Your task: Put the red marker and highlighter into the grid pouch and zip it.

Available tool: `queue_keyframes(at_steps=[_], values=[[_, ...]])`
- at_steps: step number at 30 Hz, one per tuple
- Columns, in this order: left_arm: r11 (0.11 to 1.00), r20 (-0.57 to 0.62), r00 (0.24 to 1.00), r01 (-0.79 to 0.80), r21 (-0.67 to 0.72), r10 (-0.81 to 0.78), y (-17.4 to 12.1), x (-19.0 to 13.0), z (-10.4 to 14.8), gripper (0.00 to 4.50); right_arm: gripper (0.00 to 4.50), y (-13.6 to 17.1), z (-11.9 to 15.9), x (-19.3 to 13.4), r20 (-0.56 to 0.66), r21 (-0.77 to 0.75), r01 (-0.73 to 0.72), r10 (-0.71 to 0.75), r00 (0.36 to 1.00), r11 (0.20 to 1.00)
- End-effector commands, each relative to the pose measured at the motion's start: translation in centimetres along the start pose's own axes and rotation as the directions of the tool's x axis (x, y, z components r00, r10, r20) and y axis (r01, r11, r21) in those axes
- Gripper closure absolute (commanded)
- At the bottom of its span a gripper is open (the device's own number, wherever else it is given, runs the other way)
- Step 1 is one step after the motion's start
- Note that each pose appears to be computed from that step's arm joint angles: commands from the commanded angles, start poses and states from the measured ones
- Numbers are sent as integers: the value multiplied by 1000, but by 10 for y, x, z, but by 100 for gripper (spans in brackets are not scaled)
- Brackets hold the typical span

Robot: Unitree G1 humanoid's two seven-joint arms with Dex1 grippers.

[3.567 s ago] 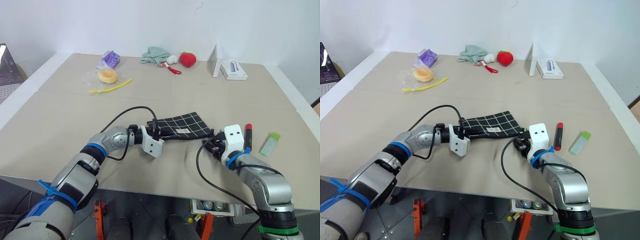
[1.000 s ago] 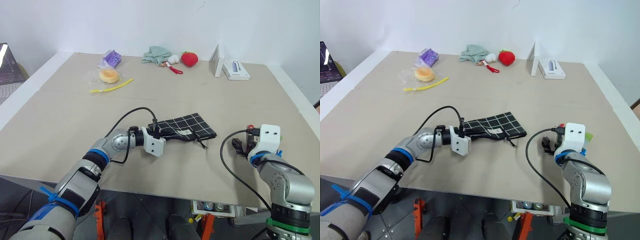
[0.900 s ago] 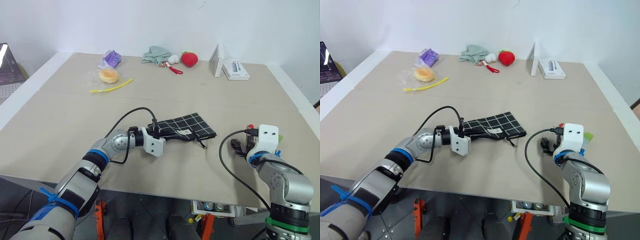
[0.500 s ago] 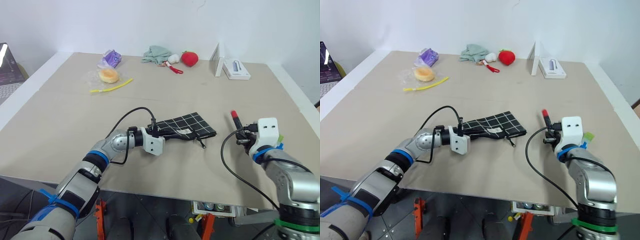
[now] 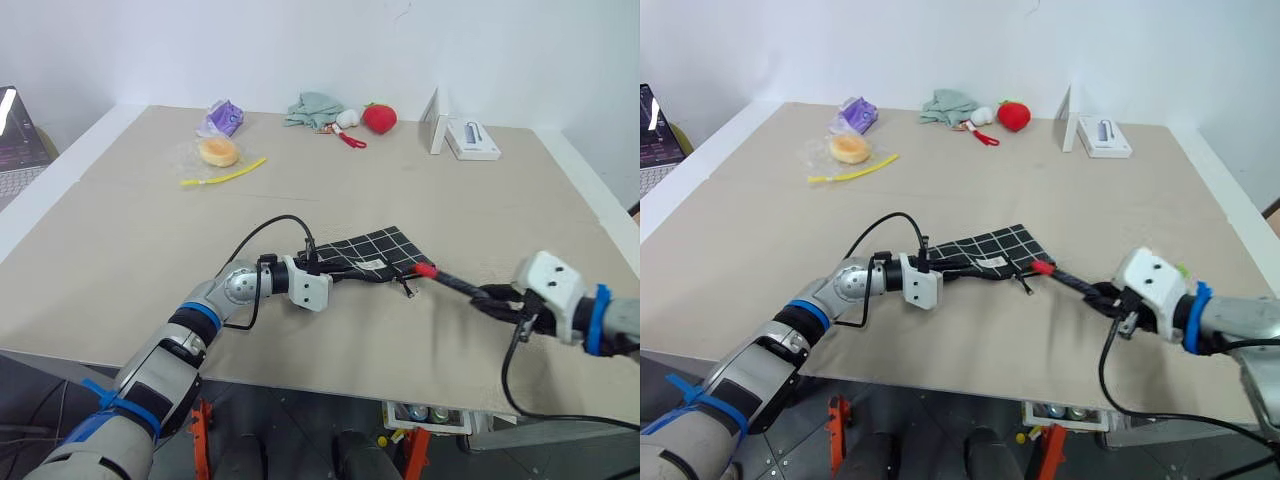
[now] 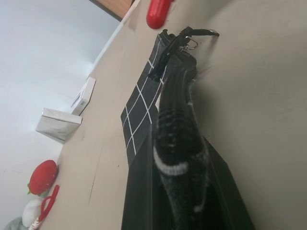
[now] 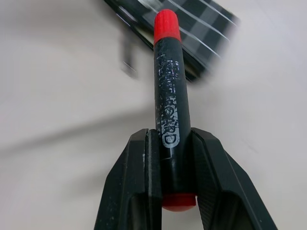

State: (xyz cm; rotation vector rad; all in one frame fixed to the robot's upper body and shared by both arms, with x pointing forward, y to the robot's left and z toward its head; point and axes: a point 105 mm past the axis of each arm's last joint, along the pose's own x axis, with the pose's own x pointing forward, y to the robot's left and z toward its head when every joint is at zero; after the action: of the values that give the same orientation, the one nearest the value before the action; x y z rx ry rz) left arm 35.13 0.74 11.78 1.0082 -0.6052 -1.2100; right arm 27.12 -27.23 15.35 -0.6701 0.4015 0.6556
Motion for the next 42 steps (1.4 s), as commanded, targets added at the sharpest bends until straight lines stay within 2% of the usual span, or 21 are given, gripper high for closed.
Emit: queue_keyframes(at_steps=[1, 8, 18, 22, 25, 30, 37, 42], values=[[1000, 13, 1000, 23, -17, -23, -10, 3, 3, 450, 391, -7, 0, -3, -10, -55, 19, -20, 1000, 998], [1000, 14, 1000, 21, -19, -21, -10, 3, 3, 450, 391, 2, -1, 10, -17, -82, -27, 25, 1000, 996], [999, 65, 997, 43, 6, -44, -14, 8, 14, 450, 391, 1, 16, 34, 49, -119, -43, 49, 998, 992], [999, 93, 995, 44, -8, -43, -13, 10, 19, 450, 391, 4, 28, 44, 94, -193, -55, 74, 993, 980], [998, 137, 990, 37, -44, -31, -8, 12, 27, 450, 391, 12, 48, 53, 152, -263, -88, 132, 980, 961], [997, 203, 979, 50, -55, -38, -3, 15, 42, 450, 391, 28, 70, 62, 173, -415, -131, 220, 960, 900], [996, 217, 975, 68, -52, -56, -3, 16, 45, 450, 391, 49, 78, 66, 155, -529, -192, 317, 936, 826], [995, 215, 976, 60, -74, -43, -3, 16, 44, 450, 391, 53, 83, 70, 191, -521, -173, 312, 931, 836]])
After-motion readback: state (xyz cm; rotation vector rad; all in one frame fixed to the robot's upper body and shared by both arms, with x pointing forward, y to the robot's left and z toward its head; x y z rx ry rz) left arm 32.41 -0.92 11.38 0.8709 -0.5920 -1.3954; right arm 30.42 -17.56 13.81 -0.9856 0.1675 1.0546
